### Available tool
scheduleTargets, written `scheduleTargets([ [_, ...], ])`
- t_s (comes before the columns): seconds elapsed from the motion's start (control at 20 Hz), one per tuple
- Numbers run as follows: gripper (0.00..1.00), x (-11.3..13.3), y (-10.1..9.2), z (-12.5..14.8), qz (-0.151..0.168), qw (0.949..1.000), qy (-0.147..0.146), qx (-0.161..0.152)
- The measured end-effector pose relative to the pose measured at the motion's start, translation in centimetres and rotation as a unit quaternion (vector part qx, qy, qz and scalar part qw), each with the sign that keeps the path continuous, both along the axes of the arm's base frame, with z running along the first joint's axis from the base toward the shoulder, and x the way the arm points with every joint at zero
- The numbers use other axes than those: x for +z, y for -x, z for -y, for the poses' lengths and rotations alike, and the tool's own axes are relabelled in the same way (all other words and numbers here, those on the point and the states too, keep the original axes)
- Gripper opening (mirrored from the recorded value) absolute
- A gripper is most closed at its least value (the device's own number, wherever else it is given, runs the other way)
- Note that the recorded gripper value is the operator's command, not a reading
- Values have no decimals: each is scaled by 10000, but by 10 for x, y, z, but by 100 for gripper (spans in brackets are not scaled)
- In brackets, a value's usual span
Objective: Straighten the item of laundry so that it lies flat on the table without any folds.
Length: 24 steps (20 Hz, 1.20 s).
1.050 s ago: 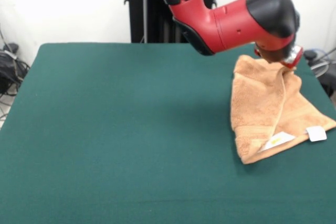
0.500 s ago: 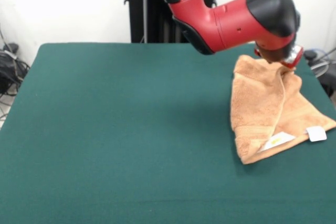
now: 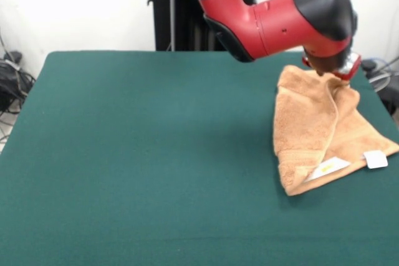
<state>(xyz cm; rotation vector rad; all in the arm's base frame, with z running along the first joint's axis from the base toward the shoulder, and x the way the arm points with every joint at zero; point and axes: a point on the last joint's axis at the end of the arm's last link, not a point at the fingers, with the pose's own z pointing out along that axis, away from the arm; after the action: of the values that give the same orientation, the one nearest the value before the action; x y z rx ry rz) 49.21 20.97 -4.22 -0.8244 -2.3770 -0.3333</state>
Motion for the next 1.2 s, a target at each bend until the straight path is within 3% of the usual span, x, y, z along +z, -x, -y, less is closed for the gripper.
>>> scheduleTargets([
  [0.75, 100, 13, -7, -10, 201, 9996, 93, 162],
  [1.2, 100, 18, -7, -12, 373, 9983, 321, 299],
])
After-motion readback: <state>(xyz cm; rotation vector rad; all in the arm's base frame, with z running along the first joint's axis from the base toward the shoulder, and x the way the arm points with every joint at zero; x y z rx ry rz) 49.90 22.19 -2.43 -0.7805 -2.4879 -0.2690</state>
